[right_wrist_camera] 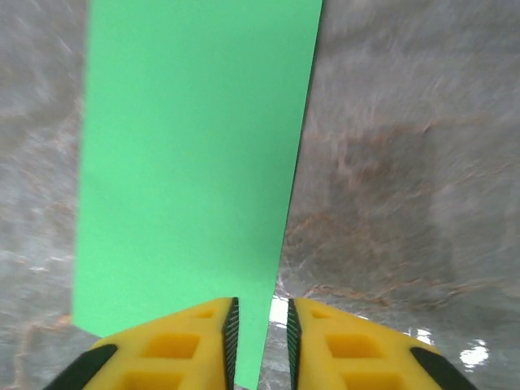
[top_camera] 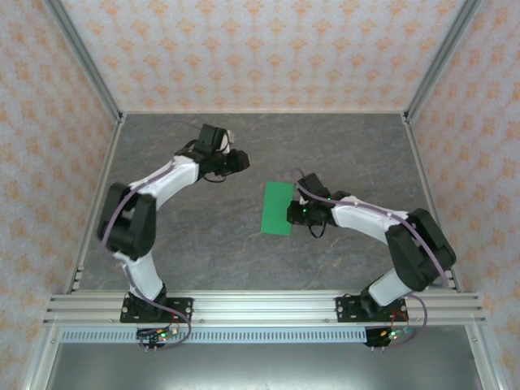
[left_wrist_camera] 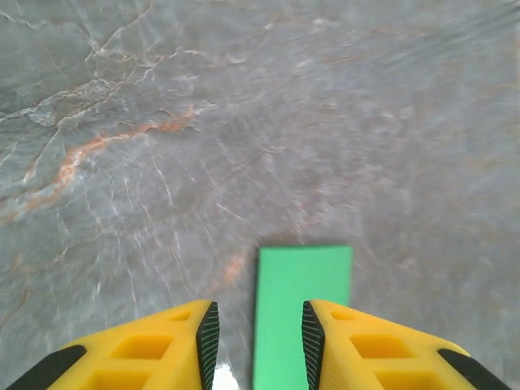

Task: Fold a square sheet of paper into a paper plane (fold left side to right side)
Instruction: First fold the square sheet of paper in half at the center of the table, then fold the triangle a second time at the center of the table.

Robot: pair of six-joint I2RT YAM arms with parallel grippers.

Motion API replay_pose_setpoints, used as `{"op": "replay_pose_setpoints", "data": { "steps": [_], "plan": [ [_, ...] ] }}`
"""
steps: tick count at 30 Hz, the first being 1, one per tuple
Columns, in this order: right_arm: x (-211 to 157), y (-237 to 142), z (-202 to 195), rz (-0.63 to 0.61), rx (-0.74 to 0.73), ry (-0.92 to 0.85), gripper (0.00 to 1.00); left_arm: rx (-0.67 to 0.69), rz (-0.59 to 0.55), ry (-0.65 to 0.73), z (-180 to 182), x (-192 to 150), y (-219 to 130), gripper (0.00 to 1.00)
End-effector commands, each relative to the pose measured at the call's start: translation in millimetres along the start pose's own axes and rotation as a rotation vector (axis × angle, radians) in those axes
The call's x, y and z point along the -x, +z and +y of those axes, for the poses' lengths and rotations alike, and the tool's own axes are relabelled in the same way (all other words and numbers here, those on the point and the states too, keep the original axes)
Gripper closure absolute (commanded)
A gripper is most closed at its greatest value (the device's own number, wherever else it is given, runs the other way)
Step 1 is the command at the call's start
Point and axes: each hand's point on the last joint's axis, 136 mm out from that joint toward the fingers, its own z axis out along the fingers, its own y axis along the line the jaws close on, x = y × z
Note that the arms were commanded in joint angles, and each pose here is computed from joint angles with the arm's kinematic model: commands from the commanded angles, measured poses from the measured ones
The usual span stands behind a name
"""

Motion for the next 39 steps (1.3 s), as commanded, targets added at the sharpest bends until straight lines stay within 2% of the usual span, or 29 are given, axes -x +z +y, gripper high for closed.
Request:
{"op": "replay_pose_setpoints", "data": {
  "steps": [1,3,6,10,20,24,30,39],
  "plan": [
    [25,-21,4,-0.11,0.064,-0.03,0.59,-0.028,0.006,0.017,-4,-34,-11,0.63],
    [37,-22,0,-0.148,0.09,0.001,0.53,-0.038,0.042,0.031,-7,-61,-10,0.62],
    [57,-18,-3,-0.174,0.139,0.055,0.48,-0.066,0.109,0.05,-17,-100,-2,0.62],
    [76,-6,-1,-0.187,0.168,0.079,0.42,-0.106,0.158,0.038,-24,-128,14,0.62],
    [83,29,-11,-0.138,0.115,0.102,0.36,-0.152,0.26,0.025,-34,-155,47,0.63],
    [83,35,-12,-0.122,0.119,0.109,0.33,-0.079,0.271,0.029,-17,-161,54,0.63],
    [89,38,-10,-0.132,0.127,0.107,0.28,-0.054,0.315,0.014,-3,-180,63,0.63],
    [97,51,1,-0.112,0.188,0.13,0.29,-0.004,0.328,0.014,14,-193,60,0.63]
  ]
}}
